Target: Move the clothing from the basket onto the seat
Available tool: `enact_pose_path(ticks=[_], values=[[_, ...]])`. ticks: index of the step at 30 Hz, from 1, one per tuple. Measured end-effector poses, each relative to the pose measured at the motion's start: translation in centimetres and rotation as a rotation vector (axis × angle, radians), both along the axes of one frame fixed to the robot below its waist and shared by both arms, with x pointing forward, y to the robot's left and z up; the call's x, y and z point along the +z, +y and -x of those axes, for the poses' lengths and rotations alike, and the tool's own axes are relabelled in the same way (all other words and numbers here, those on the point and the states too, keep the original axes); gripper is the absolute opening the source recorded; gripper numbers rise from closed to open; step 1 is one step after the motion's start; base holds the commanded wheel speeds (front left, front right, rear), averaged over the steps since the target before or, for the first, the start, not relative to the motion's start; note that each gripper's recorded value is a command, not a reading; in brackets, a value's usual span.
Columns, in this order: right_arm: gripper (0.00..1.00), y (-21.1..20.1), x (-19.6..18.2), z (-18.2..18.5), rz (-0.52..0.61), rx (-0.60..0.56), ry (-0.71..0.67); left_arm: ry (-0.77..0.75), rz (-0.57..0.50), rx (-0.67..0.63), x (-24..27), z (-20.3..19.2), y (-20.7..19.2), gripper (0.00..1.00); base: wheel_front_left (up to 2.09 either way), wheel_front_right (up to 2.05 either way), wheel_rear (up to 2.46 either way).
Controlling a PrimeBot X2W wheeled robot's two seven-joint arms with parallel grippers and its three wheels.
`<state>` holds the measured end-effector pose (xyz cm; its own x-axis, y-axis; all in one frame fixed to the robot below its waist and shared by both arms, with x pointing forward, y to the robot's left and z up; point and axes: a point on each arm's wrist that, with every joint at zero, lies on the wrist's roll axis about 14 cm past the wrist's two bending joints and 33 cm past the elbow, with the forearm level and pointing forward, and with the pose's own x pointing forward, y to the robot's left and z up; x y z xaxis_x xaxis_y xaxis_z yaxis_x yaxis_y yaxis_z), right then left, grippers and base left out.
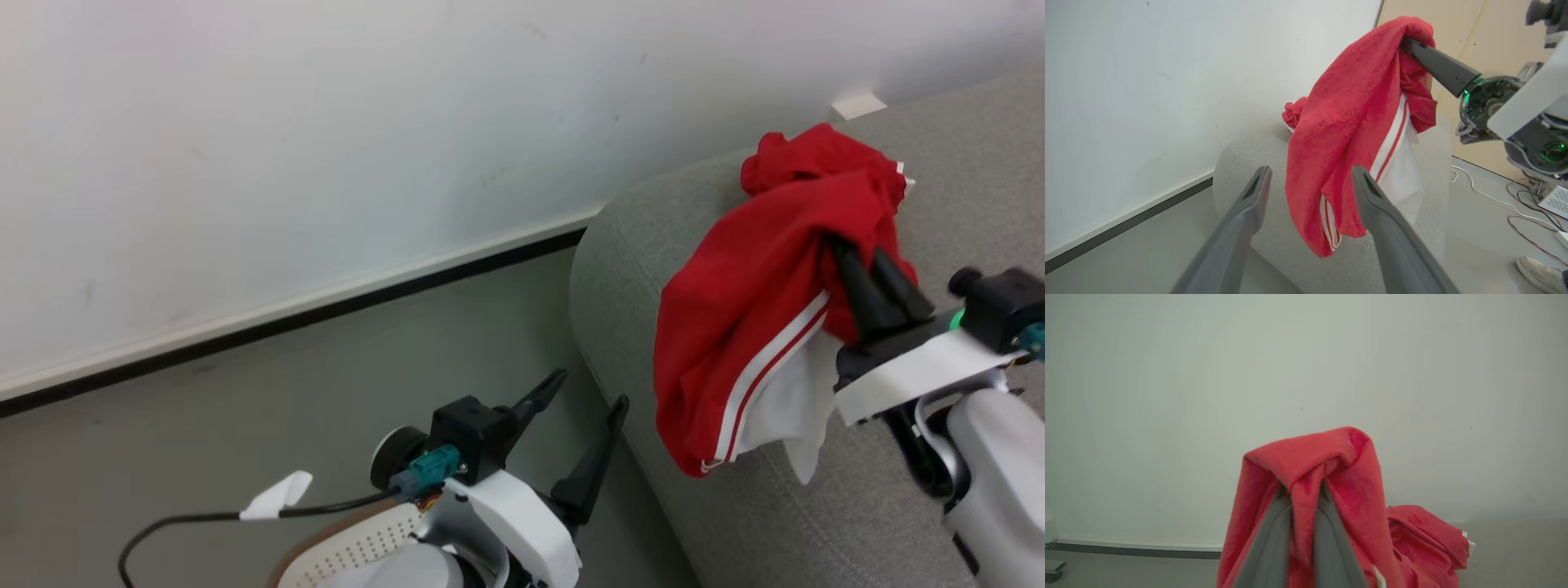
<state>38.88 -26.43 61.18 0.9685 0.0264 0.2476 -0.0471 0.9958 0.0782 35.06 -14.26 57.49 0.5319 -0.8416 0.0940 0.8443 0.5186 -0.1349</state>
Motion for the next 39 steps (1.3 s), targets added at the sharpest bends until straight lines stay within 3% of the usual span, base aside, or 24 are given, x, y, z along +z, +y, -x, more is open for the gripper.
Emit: enact_pose_path(ticks=[15,20,22,26,30,34,35,36,37,38,39], values=[[0.0,-10.1,11.4,-12.2,0.217,-0.298,-0.187,0.049,0.059,0.008,-2.6,-8.4,1.6,1.0,0.0,0.0,0.0],[0.0,-15.0,15.1,-14.7,0.228,-0.447,-0.255,0.077,0.061,0.045,-5.1,-11.4,3.3,1.0,0.0,0.0,0.0],[0.0,-17.0,13.8,-15.7,0.236,-0.51,-0.209,0.105,0.059,0.056,-6.5,-12.3,3.8,1.0,0.0,0.0,0.0],[0.0,-19.9,7.1,-17.8,0.229,-0.594,-0.051,0.175,0.031,0.076,-10.2,-13.4,4.9,1.0,0.0,0.0,0.0],[0.0,-22.1,-2.9,-17.5,0.17,-0.67,0.136,0.235,-0.001,0.097,-13.6,-14.1,5.9,1.0,0.0,0.0,0.0],[0.0,-21.8,-12.1,-16.0,0.104,-0.697,0.312,0.276,-0.034,0.118,-16.1,-14.3,6.9,1.0,0.0,0.0,0.0],[0.09,-21.7,-13.5,-15.3,0.088,-0.705,0.338,0.281,-0.039,0.12,-16.3,-14.3,7.0,1.0,0.0,0.0,0.0],[0.3,-21.7,-14.4,-14.7,0.073,-0.716,0.356,0.282,-0.041,0.123,-16.3,-14.2,7.1,1.0,0.0,0.0,0.0],[0.3,-21.9,-15.0,-13.9,0.071,-0.728,0.373,0.281,-0.042,0.124,-16.3,-14.2,7.1,1.0,0.0,0.0,0.0],[1.0,-22.1,-15.3,-13.3,0.065,-0.74,0.385,0.28,-0.045,0.126,-16.2,-14.2,7.1,1.0,0.0,0.0,0.0],[1.0,-22.0,-15.8,-13.0,0.054,-0.742,0.4,0.278,-0.049,0.126,-16.2,-14.1,7.2,1.0,0.0,0.0,0.0]])
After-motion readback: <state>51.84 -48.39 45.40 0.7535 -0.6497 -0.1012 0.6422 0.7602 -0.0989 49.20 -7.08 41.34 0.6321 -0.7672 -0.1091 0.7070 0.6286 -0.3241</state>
